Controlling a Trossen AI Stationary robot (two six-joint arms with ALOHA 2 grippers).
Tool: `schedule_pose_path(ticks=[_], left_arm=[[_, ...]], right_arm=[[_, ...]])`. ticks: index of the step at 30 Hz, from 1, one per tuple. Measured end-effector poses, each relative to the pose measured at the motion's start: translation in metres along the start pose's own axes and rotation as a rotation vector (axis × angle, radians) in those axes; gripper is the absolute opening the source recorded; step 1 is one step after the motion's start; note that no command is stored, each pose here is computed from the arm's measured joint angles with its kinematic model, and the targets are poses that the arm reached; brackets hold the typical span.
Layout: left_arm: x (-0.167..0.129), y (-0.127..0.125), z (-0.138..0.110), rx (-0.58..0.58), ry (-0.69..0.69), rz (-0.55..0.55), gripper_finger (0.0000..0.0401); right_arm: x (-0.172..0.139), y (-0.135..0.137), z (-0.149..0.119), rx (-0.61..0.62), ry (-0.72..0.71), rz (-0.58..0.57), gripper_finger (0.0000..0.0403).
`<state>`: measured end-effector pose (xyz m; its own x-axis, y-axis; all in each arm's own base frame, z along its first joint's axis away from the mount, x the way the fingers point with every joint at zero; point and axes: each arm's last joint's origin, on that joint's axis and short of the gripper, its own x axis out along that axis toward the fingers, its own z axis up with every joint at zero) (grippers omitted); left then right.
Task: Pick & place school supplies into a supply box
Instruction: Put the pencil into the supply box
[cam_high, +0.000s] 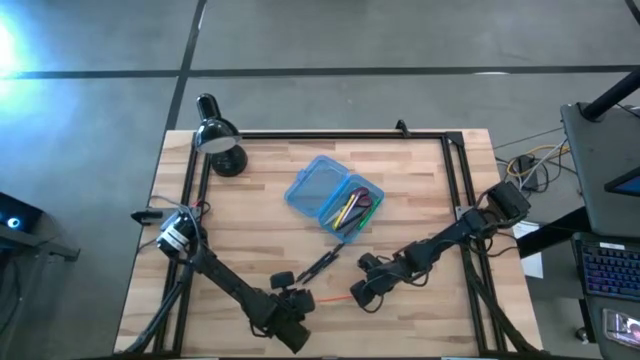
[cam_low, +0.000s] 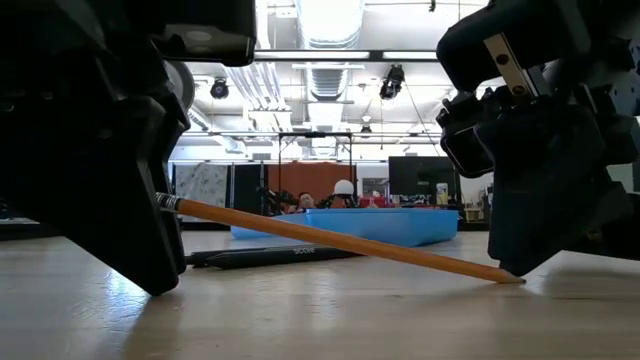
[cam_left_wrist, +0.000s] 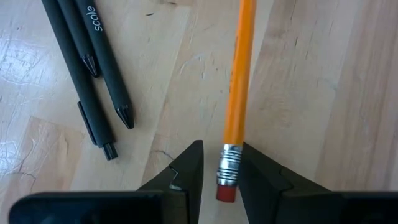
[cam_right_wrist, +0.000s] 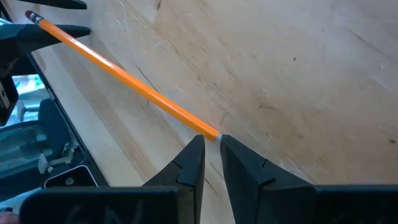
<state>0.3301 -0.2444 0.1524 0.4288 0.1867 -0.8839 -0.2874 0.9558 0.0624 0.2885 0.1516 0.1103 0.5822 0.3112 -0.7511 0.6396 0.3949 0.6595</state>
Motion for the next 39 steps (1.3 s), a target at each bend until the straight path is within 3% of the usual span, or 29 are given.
schedule_pose_path(ticks=[17,26,39], left_arm=[[-0.008,0.011,0.015,0.049,0.017,-0.044,0.0075],[-0.007,0.010,0.015,0.053,0.024,-0.065,0.0010],[-0.007,0.009,0.018,0.064,0.009,-0.081,0.0006]], right_arm=[[0.000,0.000,0.000,0.008,0.003,-0.001,0.0050],[0.000,0.000,0.000,0.007,0.002,-0.001,0.0050],[-0.010,0.008,0.002,-0.048,-0.063,0.030,0.0050]])
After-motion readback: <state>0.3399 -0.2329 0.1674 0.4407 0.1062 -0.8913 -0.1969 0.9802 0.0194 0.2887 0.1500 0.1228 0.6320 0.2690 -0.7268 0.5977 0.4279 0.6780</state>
